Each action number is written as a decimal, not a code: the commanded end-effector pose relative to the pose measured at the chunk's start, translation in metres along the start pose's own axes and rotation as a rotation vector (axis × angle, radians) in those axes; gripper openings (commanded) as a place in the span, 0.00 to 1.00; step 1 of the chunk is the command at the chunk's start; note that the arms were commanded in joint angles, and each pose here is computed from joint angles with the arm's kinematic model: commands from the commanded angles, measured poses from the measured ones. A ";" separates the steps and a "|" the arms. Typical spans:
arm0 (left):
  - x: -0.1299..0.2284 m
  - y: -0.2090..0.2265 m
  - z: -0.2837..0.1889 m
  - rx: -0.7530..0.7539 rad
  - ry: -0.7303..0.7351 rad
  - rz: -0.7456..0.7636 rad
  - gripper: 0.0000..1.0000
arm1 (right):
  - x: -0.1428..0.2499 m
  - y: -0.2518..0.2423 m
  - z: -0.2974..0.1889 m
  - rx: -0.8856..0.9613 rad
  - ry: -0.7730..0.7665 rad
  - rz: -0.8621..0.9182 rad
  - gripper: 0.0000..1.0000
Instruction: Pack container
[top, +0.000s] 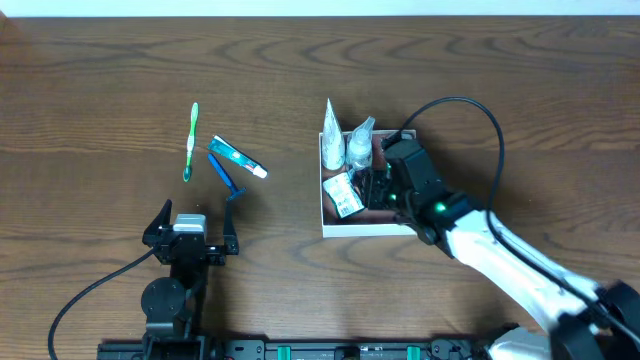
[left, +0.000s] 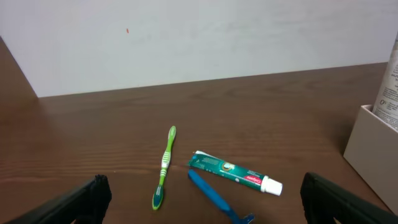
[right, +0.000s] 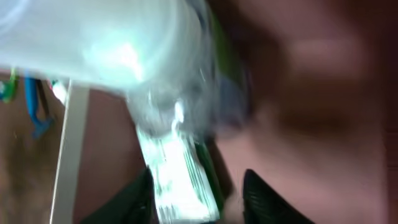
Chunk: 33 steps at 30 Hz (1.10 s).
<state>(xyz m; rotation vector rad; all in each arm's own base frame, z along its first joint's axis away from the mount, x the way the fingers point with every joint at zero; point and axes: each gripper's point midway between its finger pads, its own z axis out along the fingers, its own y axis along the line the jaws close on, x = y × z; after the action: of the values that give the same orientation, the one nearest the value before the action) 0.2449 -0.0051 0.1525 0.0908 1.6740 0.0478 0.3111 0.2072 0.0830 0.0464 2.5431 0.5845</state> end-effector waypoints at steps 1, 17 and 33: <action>0.015 -0.001 0.001 0.002 0.047 -0.007 0.98 | -0.034 0.020 -0.049 -0.038 -0.115 -0.029 0.52; 0.015 -0.001 0.001 0.002 0.047 -0.007 0.98 | -0.090 -0.175 -0.218 0.628 -0.554 0.355 0.99; 0.015 -0.001 0.001 0.002 0.046 -0.007 0.98 | -0.071 -0.274 -0.204 0.895 -0.423 0.554 0.99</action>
<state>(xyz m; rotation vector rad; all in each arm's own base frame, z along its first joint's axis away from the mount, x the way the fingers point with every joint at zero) 0.2449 -0.0051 0.1525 0.0908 1.6740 0.0478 0.2913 -0.1304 0.1643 1.0727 2.1333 -0.3783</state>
